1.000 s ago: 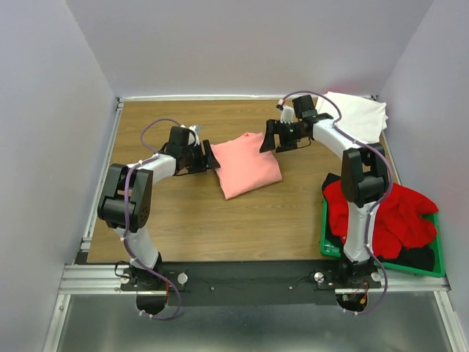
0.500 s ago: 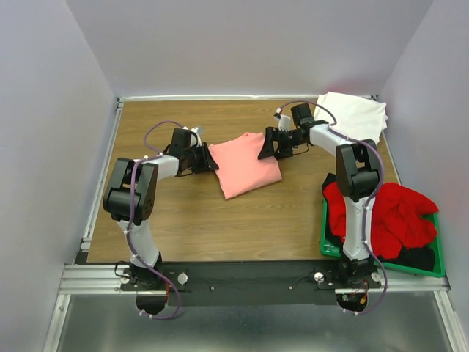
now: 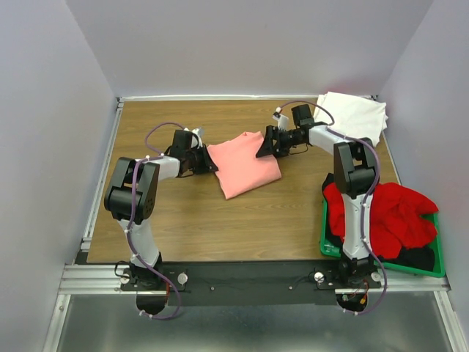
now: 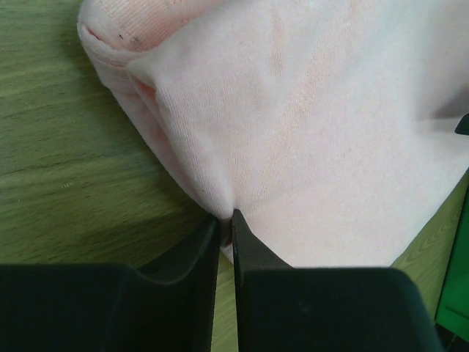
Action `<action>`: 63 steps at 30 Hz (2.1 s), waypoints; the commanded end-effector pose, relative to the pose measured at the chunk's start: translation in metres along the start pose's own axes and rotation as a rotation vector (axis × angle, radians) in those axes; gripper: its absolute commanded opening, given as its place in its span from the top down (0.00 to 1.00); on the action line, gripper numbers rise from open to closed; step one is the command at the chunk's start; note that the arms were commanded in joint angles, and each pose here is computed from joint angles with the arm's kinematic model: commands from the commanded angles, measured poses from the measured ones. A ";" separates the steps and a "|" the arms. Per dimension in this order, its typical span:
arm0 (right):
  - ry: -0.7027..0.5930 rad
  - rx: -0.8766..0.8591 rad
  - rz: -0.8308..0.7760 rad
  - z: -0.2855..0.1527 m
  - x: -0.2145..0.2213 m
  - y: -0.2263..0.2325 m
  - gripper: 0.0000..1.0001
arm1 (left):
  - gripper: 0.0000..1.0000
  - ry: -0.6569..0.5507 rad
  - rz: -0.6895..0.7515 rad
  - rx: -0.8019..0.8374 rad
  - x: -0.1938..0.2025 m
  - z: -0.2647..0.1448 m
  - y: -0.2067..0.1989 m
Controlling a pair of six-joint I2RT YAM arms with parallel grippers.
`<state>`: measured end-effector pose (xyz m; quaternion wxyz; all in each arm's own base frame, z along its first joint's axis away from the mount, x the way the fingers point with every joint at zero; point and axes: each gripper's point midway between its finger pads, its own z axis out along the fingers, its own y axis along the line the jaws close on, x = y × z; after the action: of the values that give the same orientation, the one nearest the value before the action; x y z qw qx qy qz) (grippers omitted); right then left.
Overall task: Fold and stack the t-shirts
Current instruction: Neatly place the folded tshirt to the corner
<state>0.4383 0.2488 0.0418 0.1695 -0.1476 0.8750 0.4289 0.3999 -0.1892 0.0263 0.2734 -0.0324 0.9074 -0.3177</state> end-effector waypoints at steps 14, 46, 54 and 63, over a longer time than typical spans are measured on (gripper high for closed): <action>0.181 0.127 0.045 0.047 0.074 -0.026 0.56 | 0.77 0.124 -0.024 -0.084 0.045 0.008 0.025; -0.100 1.137 -0.223 -0.176 -0.114 -0.116 0.99 | 0.29 0.024 0.058 -0.173 0.008 -0.060 0.000; -0.218 1.244 -0.258 -0.203 -0.164 -0.122 1.00 | 0.29 0.041 0.053 -0.205 0.021 -0.067 0.008; -0.363 1.272 -0.252 -0.250 -0.197 -0.114 1.00 | 0.29 0.059 0.019 -0.214 0.043 -0.074 0.015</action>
<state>0.6080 0.0283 0.1517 0.3773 -0.0704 0.9103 -0.1551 0.3332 -0.1520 0.0463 0.2440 -0.0341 0.9427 -0.2252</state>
